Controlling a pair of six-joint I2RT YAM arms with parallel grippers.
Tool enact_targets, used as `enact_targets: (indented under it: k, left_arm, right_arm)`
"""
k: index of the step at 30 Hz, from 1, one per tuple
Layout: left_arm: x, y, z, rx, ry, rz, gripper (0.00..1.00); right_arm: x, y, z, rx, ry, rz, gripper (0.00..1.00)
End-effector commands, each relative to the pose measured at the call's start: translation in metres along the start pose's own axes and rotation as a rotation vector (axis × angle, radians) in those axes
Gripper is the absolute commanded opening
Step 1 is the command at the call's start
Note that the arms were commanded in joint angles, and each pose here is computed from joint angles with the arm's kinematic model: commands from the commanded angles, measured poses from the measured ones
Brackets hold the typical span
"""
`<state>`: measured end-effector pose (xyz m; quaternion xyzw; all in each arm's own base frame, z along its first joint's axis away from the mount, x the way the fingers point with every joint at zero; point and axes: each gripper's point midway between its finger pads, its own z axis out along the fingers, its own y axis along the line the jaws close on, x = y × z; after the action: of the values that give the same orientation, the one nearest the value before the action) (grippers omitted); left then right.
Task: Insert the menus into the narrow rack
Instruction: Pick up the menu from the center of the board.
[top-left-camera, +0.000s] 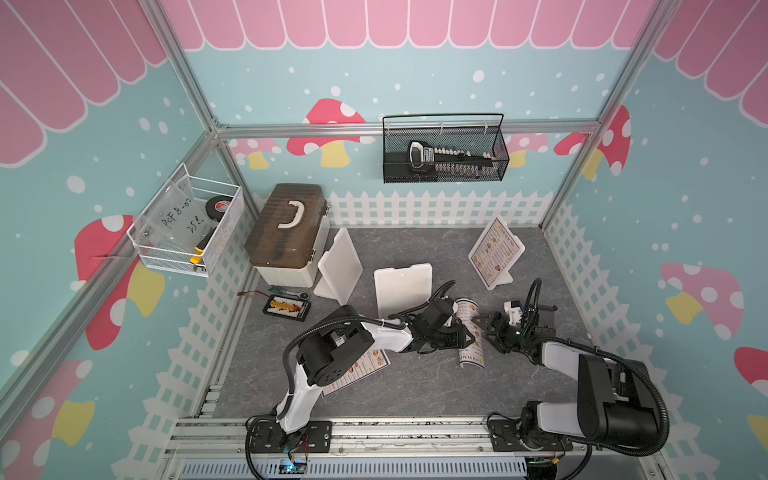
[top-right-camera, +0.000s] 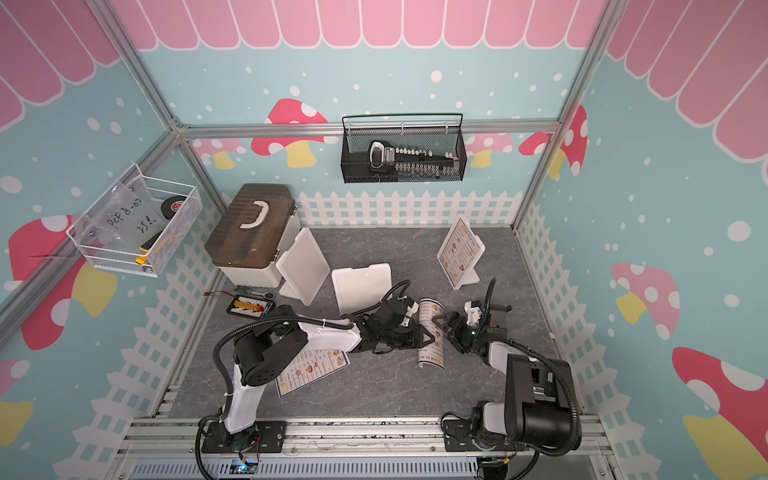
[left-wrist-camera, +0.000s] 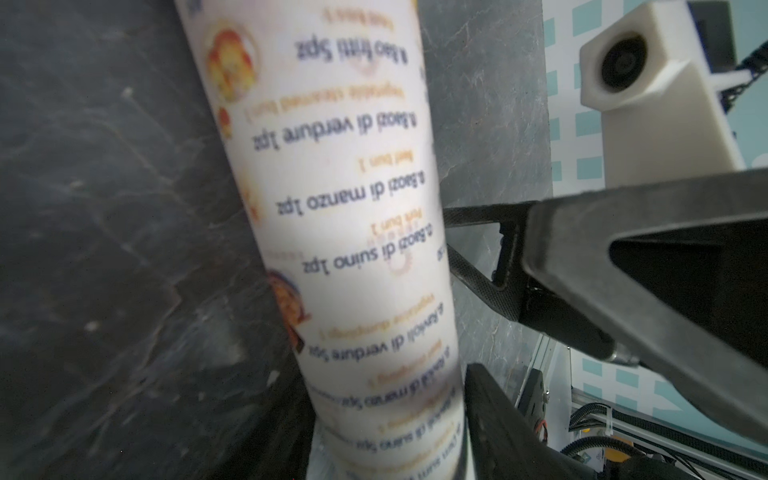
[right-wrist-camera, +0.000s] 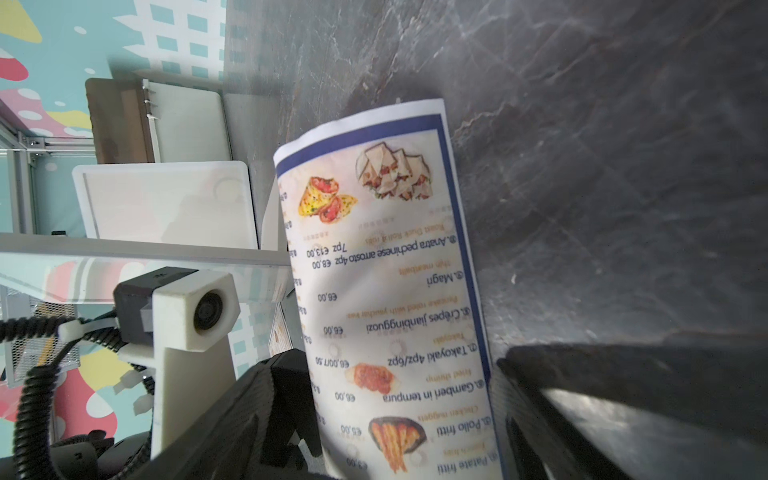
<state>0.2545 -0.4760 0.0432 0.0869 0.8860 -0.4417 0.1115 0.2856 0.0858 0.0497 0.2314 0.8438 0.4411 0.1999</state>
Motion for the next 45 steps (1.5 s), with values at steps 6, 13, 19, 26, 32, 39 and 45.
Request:
enact_targets:
  k: [6, 13, 19, 26, 32, 39, 45]
  left_arm:
    - [-0.009, -0.031, -0.014, 0.106, -0.041, 0.031, 0.57]
    - [-0.012, -0.038, -0.018, 0.138, -0.055, 0.042, 0.57]
    - [-0.014, -0.044, -0.021, 0.160, -0.067, 0.047, 0.57]
    - [-0.011, -0.039, -0.017, 0.150, -0.056, 0.041, 0.60]
    - [-0.011, -0.036, -0.017, 0.134, -0.055, 0.041, 0.61]
    - [-0.014, -0.018, -0.022, 0.055, -0.085, 0.023, 0.69]
    - [-0.014, -0.006, -0.022, 0.012, -0.086, 0.005, 0.84]
  right_arm:
    - [0.008, -0.002, 0.007, -0.041, 0.042, 0.047, 0.86]
    - [0.007, 0.002, 0.006, -0.062, 0.044, 0.039, 0.86]
    - [0.007, 0.003, 0.006, -0.065, 0.042, 0.038, 0.86]
    - [0.008, -0.001, 0.006, -0.049, 0.039, 0.035, 0.75]
    - [0.009, -0.007, 0.005, -0.011, 0.033, 0.027, 0.68]
    - [0.004, -0.005, 0.002, 0.000, 0.006, 0.019, 0.63]
    - [0.000, 0.003, 0.000, -0.026, -0.011, -0.003, 0.59]
